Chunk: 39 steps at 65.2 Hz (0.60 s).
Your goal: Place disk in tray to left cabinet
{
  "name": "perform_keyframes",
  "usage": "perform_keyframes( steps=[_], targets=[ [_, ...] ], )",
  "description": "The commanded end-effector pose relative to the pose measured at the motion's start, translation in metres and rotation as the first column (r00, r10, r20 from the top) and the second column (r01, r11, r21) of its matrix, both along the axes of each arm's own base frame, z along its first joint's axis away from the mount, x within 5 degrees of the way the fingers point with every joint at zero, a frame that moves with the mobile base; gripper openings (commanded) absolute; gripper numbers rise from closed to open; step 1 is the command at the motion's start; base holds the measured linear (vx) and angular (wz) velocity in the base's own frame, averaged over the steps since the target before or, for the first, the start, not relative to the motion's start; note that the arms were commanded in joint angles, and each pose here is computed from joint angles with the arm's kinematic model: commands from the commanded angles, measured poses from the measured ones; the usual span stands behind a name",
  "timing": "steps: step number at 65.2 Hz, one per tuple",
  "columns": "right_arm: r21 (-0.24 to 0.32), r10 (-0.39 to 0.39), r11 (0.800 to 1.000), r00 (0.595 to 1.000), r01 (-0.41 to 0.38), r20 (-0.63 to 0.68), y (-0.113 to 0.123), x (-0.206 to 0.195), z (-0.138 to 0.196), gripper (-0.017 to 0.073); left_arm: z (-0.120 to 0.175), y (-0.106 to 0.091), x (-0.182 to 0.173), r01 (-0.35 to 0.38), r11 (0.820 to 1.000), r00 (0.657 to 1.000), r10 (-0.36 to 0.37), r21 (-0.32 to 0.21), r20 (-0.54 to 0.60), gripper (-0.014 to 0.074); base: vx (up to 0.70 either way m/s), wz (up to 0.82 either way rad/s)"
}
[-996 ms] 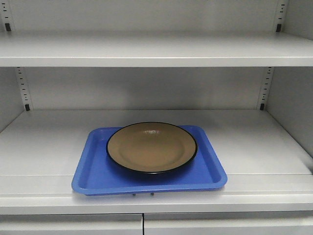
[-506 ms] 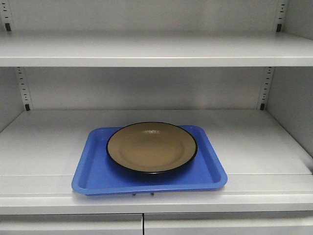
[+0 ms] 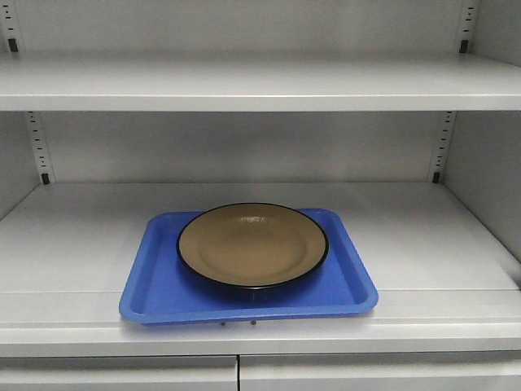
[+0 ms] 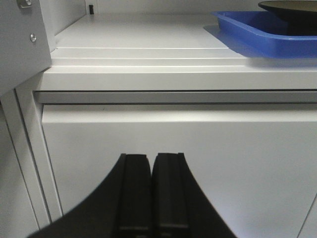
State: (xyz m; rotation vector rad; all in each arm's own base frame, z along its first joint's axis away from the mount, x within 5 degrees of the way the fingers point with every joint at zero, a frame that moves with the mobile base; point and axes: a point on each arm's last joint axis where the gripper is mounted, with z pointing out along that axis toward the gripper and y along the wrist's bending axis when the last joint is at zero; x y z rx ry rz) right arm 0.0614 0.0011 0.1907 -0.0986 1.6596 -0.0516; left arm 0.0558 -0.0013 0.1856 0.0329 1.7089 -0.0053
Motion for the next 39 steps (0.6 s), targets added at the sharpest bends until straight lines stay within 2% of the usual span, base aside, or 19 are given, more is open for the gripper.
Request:
perform_keyframes(
  steps=[1, 39],
  targets=[
    [-0.019, 0.011, 1.000, 0.999, -0.010, 0.044, 0.0010, 0.0018, -0.0003, -0.0002, 0.0002, -0.0002, 0.0023, 0.000, 1.000, 0.999, 0.001, -0.020, 0.047, -0.0007, 0.00, 0.00],
    [-0.019, 0.011, 1.000, 0.999, -0.010, 0.044, 0.0010, 0.0018, -0.0003, -0.0002, 0.0002, -0.0002, 0.0023, 0.000, 1.000, 0.999, 0.001, -0.020, 0.047, -0.0007, 0.00, 0.00]
  ],
)
